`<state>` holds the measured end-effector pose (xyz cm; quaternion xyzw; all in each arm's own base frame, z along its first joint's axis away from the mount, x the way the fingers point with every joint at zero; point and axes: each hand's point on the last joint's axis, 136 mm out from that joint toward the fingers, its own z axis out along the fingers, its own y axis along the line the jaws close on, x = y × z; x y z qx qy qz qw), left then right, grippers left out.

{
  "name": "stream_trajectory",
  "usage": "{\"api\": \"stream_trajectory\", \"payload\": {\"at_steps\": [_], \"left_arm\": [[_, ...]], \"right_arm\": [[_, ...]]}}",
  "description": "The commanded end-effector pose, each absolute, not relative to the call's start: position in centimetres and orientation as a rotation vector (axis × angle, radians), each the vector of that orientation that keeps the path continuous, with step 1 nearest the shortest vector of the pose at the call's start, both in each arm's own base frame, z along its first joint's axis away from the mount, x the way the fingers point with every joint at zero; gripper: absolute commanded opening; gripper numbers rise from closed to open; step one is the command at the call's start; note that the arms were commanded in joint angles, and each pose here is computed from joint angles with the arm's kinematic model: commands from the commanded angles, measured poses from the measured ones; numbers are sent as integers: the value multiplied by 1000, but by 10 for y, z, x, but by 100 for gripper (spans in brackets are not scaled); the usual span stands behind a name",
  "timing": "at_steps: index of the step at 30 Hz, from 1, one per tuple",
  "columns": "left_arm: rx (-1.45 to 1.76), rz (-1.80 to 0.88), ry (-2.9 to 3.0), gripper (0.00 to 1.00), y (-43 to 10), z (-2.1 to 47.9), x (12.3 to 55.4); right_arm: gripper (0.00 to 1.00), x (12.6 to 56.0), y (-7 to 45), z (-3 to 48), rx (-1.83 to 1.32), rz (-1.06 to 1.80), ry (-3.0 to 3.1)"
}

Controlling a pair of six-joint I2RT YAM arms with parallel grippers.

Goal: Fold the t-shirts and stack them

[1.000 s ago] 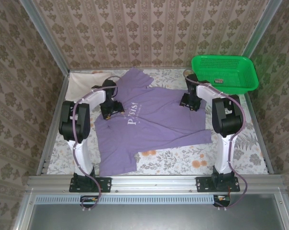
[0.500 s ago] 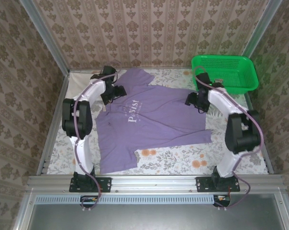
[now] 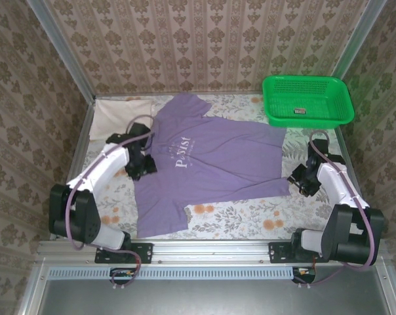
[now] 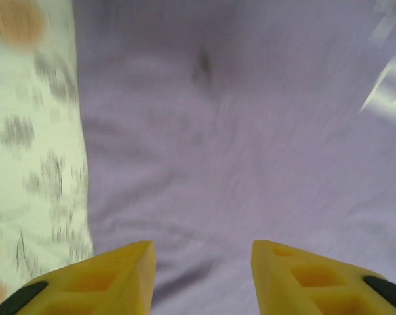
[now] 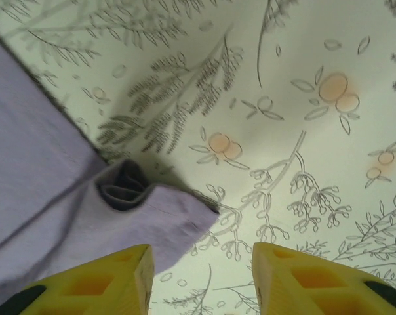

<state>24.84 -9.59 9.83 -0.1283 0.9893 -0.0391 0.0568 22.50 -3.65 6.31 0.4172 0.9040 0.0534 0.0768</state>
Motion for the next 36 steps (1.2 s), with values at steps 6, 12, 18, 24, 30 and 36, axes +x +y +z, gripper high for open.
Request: {"api": "stream_trajectory", "payload": {"at_steps": [6, 12, 18, 24, 30, 36], "left_arm": [[-530, -18, 3144, 31, -92, 74, 161], [-679, -23, 3138, 29, -82, 60, 129], [-772, 36, 3119, 39, -70, 57, 115], [-817, 88, 3126, 39, -64, 52, 107], [-814, 124, 3133, 38, -61, 49, 105], [-776, 197, 3179, 39, -58, 48, 95]], "right_arm": [[28, 212, -25, 36, 1341, 270, 2774], [28, 216, -18, 23, 1327, 334, 2794], [31, 223, -15, 16, 1314, 367, 2808], [29, 222, -21, 7, 1334, 307, 2847], [11, 224, -27, 7, 1327, 258, 2851], [0, 219, -26, 14, 1342, 259, 2825]]}}
